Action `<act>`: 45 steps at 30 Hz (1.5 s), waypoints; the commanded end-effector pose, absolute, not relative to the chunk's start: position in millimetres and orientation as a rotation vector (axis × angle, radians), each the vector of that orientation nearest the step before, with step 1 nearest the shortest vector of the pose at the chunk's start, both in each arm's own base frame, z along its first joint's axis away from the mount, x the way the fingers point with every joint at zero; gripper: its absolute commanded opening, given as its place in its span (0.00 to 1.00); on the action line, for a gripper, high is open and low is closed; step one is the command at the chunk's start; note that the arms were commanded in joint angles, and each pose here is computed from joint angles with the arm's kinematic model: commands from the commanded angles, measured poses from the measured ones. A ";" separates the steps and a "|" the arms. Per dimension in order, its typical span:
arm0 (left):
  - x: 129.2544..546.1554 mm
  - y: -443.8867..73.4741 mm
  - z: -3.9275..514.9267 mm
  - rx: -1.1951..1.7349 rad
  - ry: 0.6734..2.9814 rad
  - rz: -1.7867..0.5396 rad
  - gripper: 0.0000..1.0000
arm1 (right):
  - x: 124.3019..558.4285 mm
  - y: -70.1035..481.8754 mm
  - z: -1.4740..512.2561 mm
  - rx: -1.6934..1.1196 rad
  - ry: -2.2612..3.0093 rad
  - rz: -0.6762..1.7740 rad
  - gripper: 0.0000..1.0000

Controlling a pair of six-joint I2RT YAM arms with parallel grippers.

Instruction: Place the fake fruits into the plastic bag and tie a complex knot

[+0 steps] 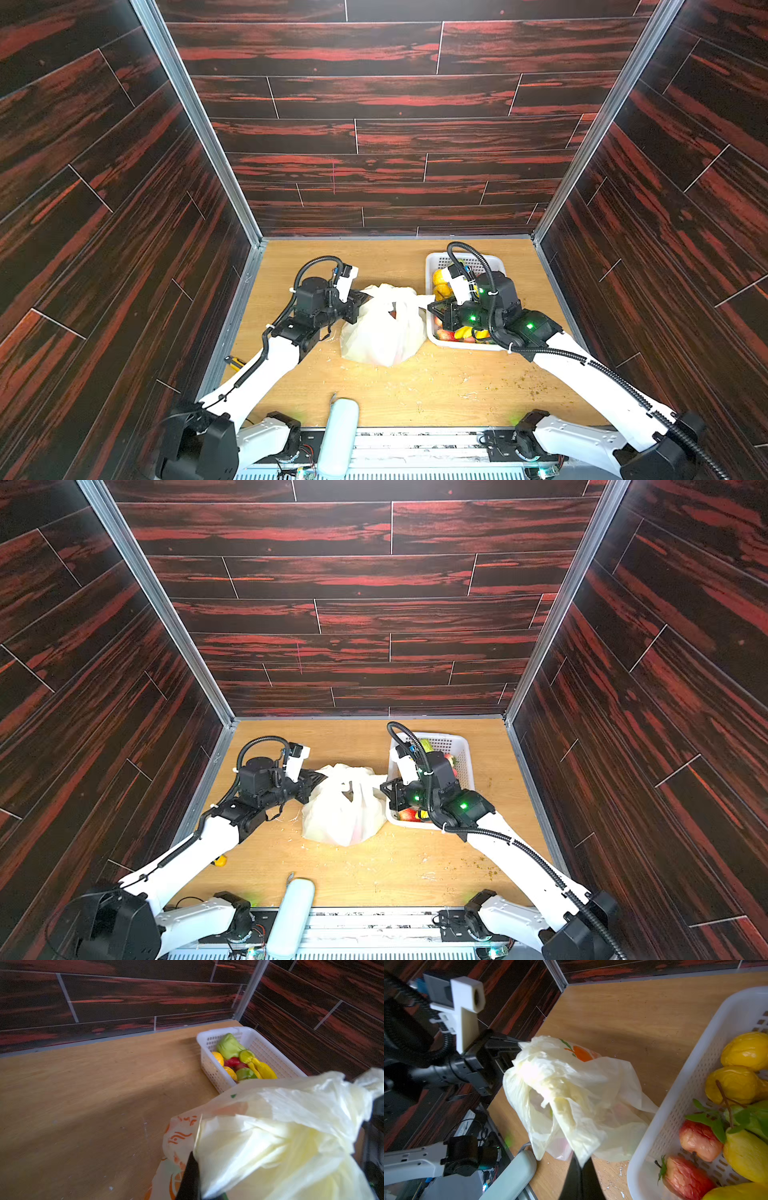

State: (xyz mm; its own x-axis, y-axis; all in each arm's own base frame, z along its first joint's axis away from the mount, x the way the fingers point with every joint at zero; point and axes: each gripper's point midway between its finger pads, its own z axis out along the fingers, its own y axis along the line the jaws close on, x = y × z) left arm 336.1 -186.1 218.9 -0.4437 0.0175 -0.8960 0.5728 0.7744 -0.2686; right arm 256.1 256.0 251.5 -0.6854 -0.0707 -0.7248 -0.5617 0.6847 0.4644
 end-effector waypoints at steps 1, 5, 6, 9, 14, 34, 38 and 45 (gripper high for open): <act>340.7 -164.7 221.7 0.298 1.956 -0.613 0.00 | 259.7 245.7 253.7 -0.422 2.220 0.854 0.00; 337.6 -156.9 217.3 0.254 1.975 -0.586 0.00 | 263.3 242.3 248.3 -0.407 2.236 0.821 0.00; 337.3 -153.7 215.4 0.241 1.986 -0.570 0.00 | 264.8 241.0 246.4 -0.402 2.239 0.808 0.00; 335.1 -147.2 212.9 0.212 2.007 -0.542 0.00 | 268.7 236.0 240.6 -0.382 2.252 0.771 0.00; 333.3 -137.0 211.2 0.152 2.013 -0.505 0.00 | 274.5 228.7 229.6 -0.352 2.279 0.721 0.00; 324.8 -78.5 207.0 -0.091 2.001 -0.292 0.00 | 291.3 188.9 194.5 -0.232 2.348 0.513 0.00; 324.0 -70.6 199.6 -0.133 2.017 -0.290 0.00 | 293.7 181.6 187.6 -0.216 2.361 0.487 0.00; 323.3 -50.6 180.1 -0.249 2.054 -0.264 0.00 | 298.7 160.4 167.2 -0.162 2.395 0.425 0.00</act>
